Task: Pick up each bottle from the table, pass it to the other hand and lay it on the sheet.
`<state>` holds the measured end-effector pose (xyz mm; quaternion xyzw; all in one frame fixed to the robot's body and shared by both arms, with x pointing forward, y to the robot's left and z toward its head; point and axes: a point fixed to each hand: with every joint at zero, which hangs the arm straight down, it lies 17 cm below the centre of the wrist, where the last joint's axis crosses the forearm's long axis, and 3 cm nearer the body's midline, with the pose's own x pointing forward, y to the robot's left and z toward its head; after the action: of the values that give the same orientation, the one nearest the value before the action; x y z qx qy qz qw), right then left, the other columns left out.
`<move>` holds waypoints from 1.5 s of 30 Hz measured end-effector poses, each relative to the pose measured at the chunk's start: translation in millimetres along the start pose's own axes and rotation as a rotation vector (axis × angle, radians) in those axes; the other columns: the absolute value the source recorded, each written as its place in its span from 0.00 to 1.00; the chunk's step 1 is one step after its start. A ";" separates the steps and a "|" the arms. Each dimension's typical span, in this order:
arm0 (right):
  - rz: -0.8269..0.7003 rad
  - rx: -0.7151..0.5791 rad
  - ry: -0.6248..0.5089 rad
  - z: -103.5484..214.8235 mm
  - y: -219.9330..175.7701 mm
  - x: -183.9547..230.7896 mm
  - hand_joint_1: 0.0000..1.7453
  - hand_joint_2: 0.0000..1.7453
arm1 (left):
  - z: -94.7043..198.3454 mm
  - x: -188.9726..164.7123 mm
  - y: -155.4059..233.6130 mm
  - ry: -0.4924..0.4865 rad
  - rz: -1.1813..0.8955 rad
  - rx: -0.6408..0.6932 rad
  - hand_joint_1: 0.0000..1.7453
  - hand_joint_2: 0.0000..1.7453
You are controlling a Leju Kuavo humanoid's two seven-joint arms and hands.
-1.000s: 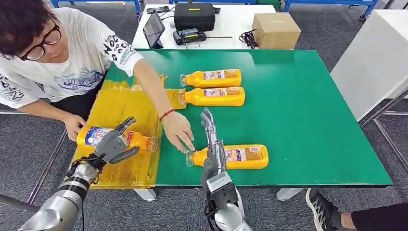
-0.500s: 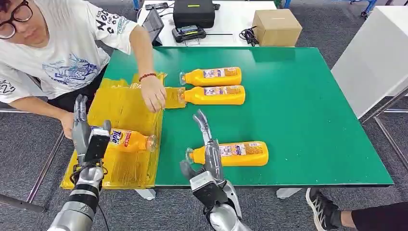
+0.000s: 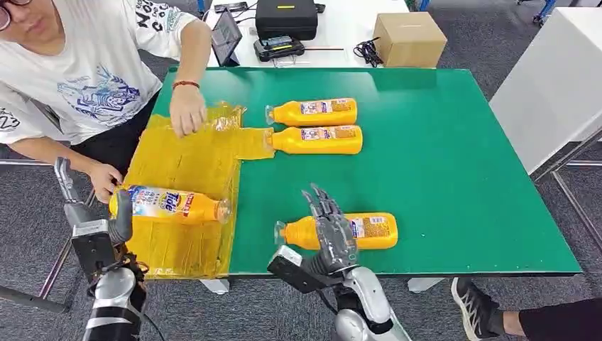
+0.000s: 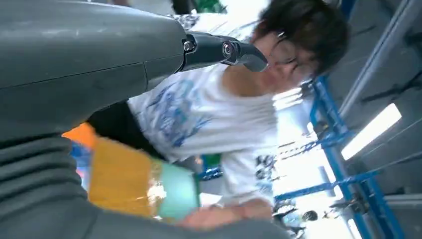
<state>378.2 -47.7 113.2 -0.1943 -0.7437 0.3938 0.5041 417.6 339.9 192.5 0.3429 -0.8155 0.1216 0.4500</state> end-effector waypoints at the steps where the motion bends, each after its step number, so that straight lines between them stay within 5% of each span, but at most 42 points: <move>1: 0.023 0.025 0.031 3.7 1.9 -13.2 0.00 1.00 | 6.1 -2.4 -0.5 0.003 -0.012 -0.016 0.00 1.00; 7: 0.051 0.108 0.168 34.8 4.3 -76.0 0.00 1.00 | 35.4 -13.8 -5.9 0.025 -0.070 -0.085 0.00 1.00; 16: 0.080 0.150 0.248 59.3 -3.3 -116.9 0.00 1.00 | 57.8 -31.9 -18.8 0.074 -0.092 -0.152 0.00 1.00; 30: 0.110 0.164 0.277 64.4 -11.5 -135.7 0.00 1.00 | 78.9 -53.5 -28.8 0.154 -0.088 -0.190 0.00 1.00; 45: 0.203 0.152 0.207 -22.9 -43.0 -133.6 0.00 1.00 | 93.4 -44.2 -79.6 0.158 -0.031 -0.307 0.00 1.00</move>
<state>459.1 -156.8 71.3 -0.2692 -0.6323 0.4758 0.5490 425.9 253.9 94.8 0.2719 -0.7812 0.0153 0.5617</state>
